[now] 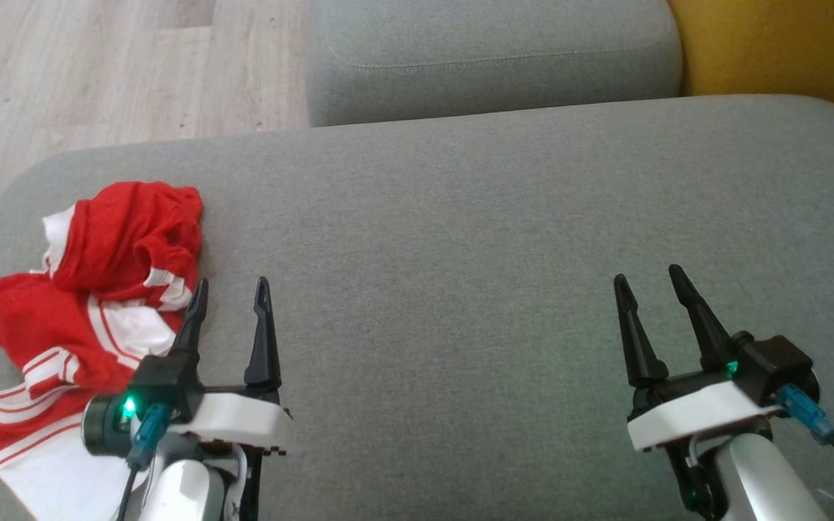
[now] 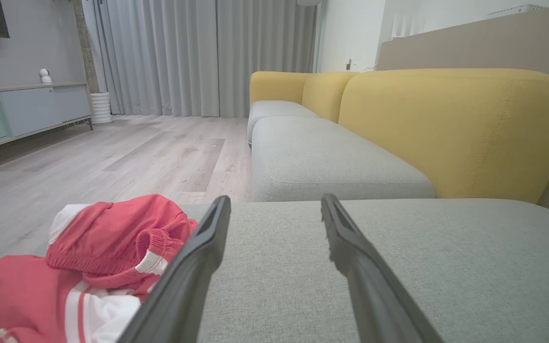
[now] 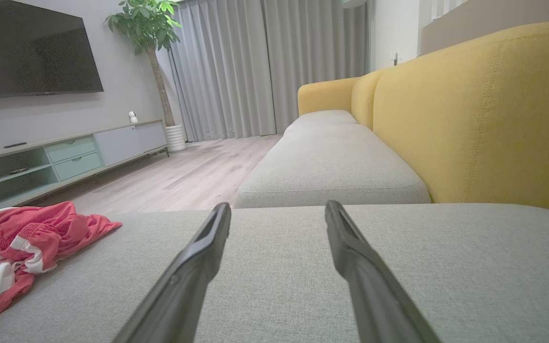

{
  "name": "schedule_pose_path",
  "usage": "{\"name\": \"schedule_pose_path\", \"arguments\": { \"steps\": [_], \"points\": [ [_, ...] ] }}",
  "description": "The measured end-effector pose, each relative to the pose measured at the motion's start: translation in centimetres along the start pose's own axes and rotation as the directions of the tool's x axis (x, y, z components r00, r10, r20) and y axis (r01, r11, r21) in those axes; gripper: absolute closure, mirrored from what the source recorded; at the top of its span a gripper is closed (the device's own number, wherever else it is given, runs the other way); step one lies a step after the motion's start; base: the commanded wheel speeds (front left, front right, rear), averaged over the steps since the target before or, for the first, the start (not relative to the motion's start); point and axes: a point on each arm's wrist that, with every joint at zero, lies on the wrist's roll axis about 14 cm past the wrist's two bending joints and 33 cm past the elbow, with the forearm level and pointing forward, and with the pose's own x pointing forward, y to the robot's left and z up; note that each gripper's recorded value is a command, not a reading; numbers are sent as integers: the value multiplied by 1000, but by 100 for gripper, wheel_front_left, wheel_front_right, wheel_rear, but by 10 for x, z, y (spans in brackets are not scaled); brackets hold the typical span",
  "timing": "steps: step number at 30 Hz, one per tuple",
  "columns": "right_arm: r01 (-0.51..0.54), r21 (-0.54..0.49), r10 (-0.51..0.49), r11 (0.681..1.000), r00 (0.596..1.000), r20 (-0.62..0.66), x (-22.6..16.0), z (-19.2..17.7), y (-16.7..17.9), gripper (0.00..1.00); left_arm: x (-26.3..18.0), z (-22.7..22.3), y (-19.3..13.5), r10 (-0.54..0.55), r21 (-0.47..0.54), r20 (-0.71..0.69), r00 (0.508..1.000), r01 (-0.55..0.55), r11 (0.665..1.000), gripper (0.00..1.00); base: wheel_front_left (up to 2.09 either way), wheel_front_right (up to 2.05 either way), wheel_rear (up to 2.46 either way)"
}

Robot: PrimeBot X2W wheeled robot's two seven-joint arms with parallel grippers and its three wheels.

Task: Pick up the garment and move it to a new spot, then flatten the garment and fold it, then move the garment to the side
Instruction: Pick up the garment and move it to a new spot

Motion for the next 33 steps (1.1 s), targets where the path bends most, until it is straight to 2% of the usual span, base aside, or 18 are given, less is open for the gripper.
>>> {"name": "schedule_pose_path", "arguments": {
  "steps": [9,16,21,28,33],
  "points": [
    [-62,15,63,998,998,-24,12,-9,22,0,-12,2,28,88,13,2,996,-88,996,0,0,0,0],
    [-173,52,175,983,984,-35,26,-15,62,0,-31,4,63,199,28,2,980,-199,980,0,0,0,0],
    [-231,75,234,970,971,-40,33,-18,83,0,-45,5,86,271,37,3,962,-271,962,0,0,0,0],
    [-354,105,361,929,931,-55,43,-25,129,0,-77,5,122,395,54,-3,919,-394,917,0,0,0,0],
    [-404,119,413,907,909,-60,46,-28,149,0,-92,6,138,451,59,-4,892,-450,891,0,0,0,0]
  ]
}}
